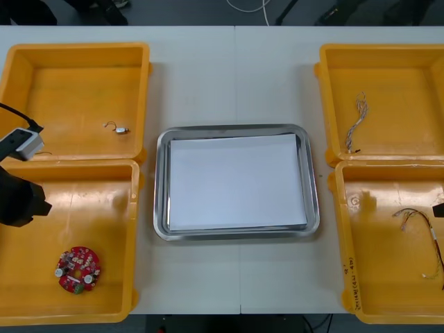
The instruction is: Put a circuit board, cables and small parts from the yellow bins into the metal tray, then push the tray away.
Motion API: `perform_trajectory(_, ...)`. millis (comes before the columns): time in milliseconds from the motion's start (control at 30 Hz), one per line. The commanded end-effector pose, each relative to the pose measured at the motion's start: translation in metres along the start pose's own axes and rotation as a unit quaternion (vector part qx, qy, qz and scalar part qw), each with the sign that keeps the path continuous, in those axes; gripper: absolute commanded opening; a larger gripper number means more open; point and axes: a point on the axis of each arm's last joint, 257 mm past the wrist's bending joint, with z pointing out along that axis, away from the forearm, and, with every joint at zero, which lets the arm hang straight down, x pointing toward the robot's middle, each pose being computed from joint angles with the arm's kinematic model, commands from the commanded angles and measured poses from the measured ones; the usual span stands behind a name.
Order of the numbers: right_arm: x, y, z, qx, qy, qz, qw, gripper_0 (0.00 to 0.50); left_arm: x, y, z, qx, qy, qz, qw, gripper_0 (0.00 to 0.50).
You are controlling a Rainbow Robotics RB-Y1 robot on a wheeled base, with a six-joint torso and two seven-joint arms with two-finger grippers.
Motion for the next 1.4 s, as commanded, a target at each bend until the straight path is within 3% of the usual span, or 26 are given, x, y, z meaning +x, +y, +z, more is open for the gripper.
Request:
perform_trajectory(33, -0.008, -0.025, -0.009, 0.023, -0.011, -0.014, 1.0, 0.5, 0.025, -0.009, -0.007, -0.014, 0.019, 0.029, 0.9993, 0.5)
perform_trajectory(233, -0.008, -0.03, 0.008, 0.016, -0.019, -0.01, 1.0, 0.5, 0.057, -0.03, 0.0, -0.003, 0.042, 0.059, 0.9974, 0.5)
perform_trajectory(633, 0.005, -0.039, 0.044, 0.016, -0.017, -0.007, 1.0, 0.5, 0.079, -0.053, 0.012, 0.009, 0.021, 0.102, 0.9945, 0.5)
perform_trajectory(800, 0.018, -0.038, 0.061, 0.011, -0.008, -0.006, 1.0, 0.5, 0.081, -0.05, 0.019, 0.004, 0.008, 0.122, 0.9925, 0.5)
perform_trajectory(1000, 0.026, -0.039, 0.073, 0.009, -0.005, -0.003, 1.0, 0.5, 0.083, -0.052, 0.022, 0.003, 0.007, 0.136, 0.9907, 0.5)
perform_trajectory(1200, 0.034, -0.045, 0.083, 0.016, -0.002, -0.01, 1.0, 0.5, 0.079, -0.051, 0.032, -0.017, 0.002, 0.158, 0.9873, 0.5)
perform_trajectory(1400, 0.035, -0.049, 0.085, 0.023, -0.003, -0.017, 1.0, 0.5, 0.084, -0.055, 0.04, -0.021, 0.005, 0.172, 0.9849, 0.5)
